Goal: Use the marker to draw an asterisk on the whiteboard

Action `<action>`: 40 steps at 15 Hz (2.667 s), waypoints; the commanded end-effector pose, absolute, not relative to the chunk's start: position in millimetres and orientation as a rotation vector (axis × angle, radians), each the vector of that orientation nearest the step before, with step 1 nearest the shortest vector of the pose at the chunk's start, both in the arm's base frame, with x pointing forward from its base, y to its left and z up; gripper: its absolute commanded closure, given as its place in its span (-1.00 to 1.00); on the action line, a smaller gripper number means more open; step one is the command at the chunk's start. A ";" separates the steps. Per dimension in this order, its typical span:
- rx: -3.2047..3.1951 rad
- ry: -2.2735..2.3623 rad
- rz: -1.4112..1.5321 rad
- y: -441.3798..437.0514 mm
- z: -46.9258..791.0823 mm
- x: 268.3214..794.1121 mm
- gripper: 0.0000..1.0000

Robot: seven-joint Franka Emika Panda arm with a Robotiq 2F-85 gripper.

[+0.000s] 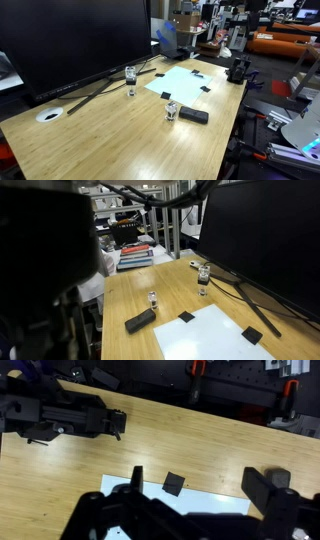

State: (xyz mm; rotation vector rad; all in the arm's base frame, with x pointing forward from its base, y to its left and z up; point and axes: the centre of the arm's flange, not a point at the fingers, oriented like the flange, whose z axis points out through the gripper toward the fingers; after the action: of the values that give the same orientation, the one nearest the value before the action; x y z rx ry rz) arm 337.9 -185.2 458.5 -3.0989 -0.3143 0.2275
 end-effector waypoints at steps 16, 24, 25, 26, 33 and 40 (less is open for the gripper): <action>-3.030 -0.798 0.270 -122.9 423.0 425.0 -1.00; -3.056 -0.640 0.247 -165.1 331.2 490.1 -1.00; -3.067 -0.623 0.237 -169.0 324.3 495.0 -1.00; -3.080 -0.603 0.224 -172.8 318.1 500.2 -1.00; -3.078 -0.538 0.176 -185.0 306.8 509.0 -1.00; -3.083 -0.565 0.159 -179.8 292.1 515.9 -1.00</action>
State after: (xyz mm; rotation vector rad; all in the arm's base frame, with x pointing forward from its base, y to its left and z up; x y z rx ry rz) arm 510.6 -179.8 303.5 -3.0714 -0.5525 0.1829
